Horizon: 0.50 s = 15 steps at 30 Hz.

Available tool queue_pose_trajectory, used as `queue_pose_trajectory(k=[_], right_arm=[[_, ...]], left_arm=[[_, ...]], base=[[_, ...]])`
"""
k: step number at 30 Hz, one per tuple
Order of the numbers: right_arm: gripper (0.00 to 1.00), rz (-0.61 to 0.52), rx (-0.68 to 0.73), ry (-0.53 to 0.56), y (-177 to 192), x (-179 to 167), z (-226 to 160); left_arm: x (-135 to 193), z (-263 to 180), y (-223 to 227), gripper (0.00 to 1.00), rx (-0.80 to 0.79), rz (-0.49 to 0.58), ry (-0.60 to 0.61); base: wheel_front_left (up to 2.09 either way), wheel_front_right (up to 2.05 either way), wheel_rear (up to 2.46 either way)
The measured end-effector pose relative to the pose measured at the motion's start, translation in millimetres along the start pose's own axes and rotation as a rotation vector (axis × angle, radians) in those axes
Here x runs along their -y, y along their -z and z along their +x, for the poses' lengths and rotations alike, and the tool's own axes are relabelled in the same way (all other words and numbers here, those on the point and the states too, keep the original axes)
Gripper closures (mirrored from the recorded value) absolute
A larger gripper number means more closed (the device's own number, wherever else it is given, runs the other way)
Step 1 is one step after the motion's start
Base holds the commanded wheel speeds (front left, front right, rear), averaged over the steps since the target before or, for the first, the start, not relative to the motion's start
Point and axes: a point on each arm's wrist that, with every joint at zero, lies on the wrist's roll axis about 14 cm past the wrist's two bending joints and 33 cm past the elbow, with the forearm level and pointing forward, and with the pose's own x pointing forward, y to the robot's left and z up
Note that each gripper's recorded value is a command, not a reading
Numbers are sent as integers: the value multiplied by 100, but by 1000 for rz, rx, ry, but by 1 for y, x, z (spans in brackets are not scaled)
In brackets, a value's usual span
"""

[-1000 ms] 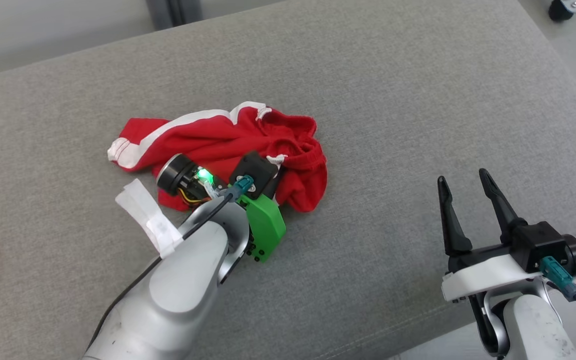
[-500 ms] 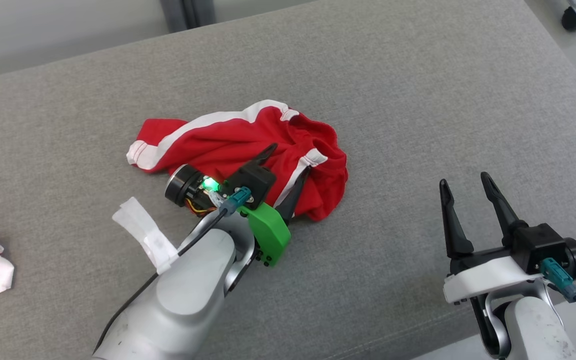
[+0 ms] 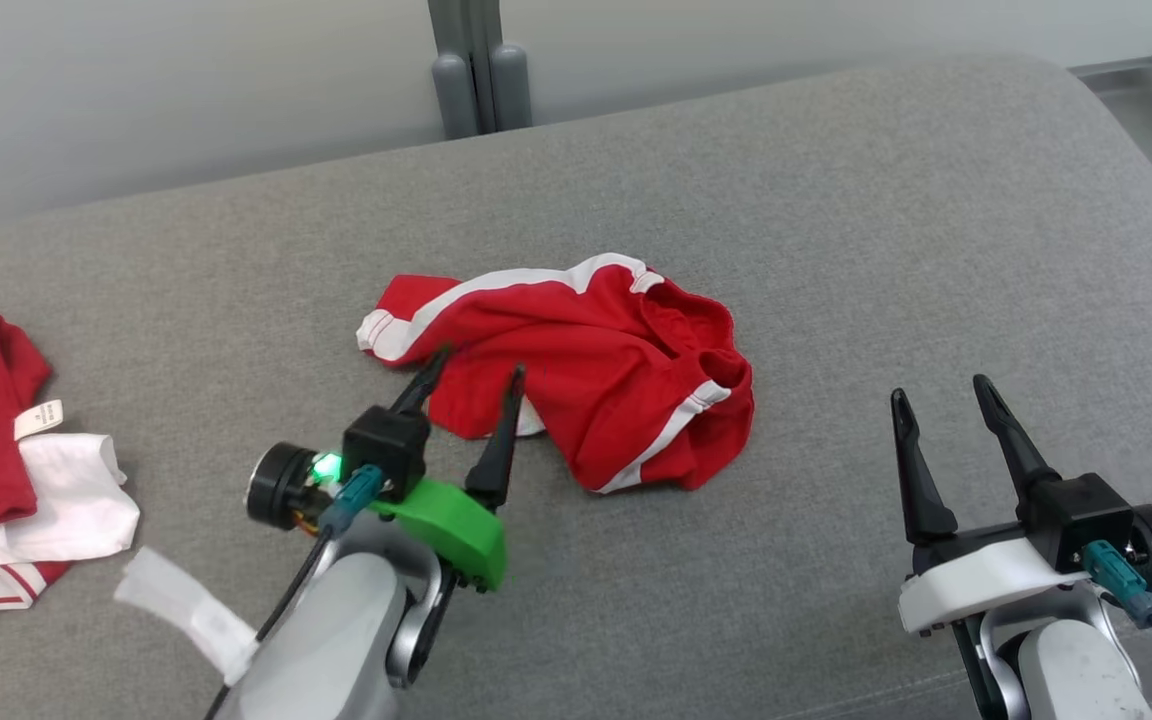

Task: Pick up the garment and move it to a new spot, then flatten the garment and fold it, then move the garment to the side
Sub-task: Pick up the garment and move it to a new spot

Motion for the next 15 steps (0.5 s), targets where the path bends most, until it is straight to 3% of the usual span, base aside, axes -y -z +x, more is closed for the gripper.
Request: queue_pose_trajectory(k=[9, 15], right_arm=[[0, 20, 15, -44, -5, -16, -9], [0, 29, 22, -70, -8, -25, -14]], left_arm=[[-59, -78, 13, 0, 8, -83, -297], [-79, -114, 17, 0, 22, -123, -423]], base=[[0, 0, 0], [0, 0, 0]])
